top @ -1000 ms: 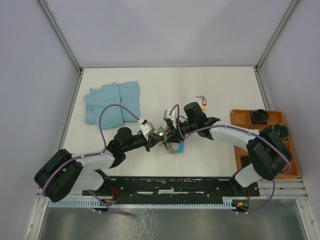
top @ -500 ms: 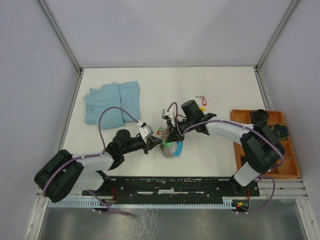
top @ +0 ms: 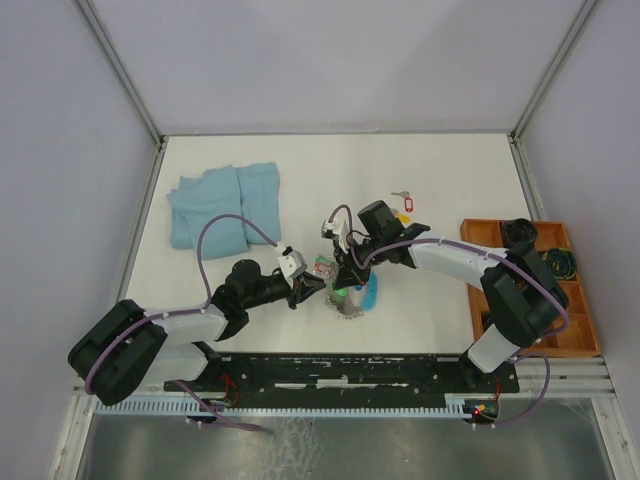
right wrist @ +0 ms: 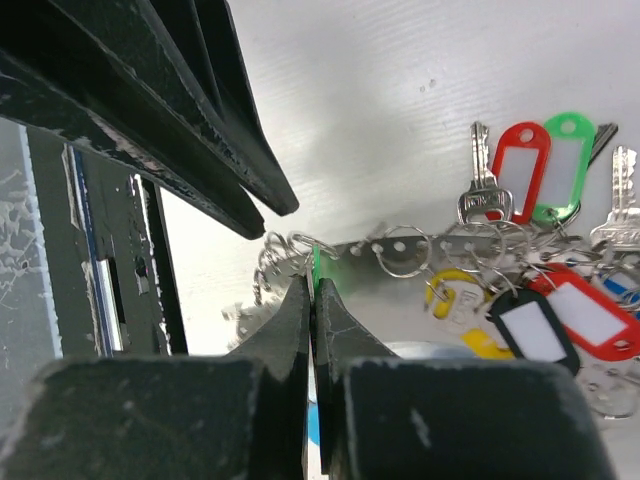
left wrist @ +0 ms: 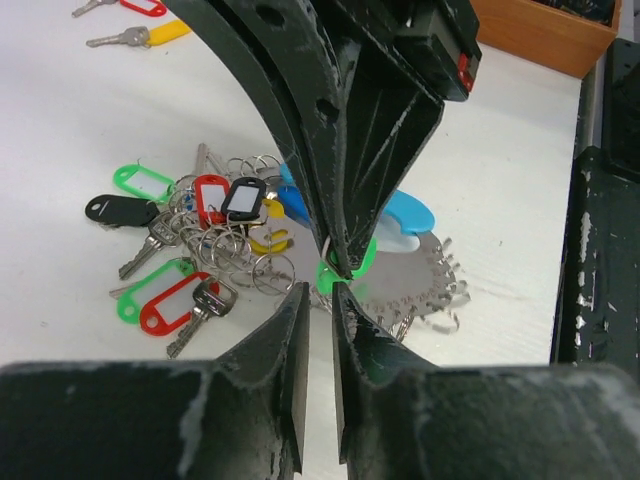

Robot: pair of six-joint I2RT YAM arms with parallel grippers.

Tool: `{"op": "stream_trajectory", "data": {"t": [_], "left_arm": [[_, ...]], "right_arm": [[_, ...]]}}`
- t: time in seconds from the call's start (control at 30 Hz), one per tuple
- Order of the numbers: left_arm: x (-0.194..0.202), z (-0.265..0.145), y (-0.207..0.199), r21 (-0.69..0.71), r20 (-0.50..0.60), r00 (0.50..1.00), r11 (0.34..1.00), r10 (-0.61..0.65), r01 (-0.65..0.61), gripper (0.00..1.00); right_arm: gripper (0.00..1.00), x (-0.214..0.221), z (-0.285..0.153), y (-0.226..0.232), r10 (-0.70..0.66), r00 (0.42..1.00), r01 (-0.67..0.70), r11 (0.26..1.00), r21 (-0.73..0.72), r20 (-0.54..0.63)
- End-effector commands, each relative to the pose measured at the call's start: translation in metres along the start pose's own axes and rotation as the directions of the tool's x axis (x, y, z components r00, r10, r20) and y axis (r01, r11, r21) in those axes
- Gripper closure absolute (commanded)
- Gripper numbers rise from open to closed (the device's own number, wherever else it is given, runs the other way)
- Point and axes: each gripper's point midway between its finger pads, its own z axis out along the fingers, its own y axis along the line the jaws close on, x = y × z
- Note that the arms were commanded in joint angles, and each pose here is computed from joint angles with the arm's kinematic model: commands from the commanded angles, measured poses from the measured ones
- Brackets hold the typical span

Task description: Put the keys on the keyring

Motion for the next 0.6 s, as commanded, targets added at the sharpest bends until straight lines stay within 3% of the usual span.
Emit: {"op": "stream_trajectory", "data": {"t": [0.0, 0.2, 0.57], "left_arm": [[-0.028, 0.006, 0.003, -0.005, 0.062, 0.998, 1.000, 0.012, -0.012, 0.75], [-0.017, 0.004, -0.004, 0.016, 0.013, 0.999, 0.999, -0.049, 0.049, 0.65], [-0.006, 0.018, -0.016, 0.028, -0.052, 0.965, 0.966, -0.256, 0.258, 0.61]], "right_arm": [[0.99, -0.020, -0.013, 0.004, -0.056, 0.998, 0.056, 0.996, 0.068, 0.000], [0.99, -0.024, -0.014, 0.008, -0.081, 0.997, 0.082, 0.993, 0.089, -0.019], [0.99, -0.026, -0.012, 0.002, -0.073, 0.996, 0.080, 0.985, 0.154, -0.053]]}}
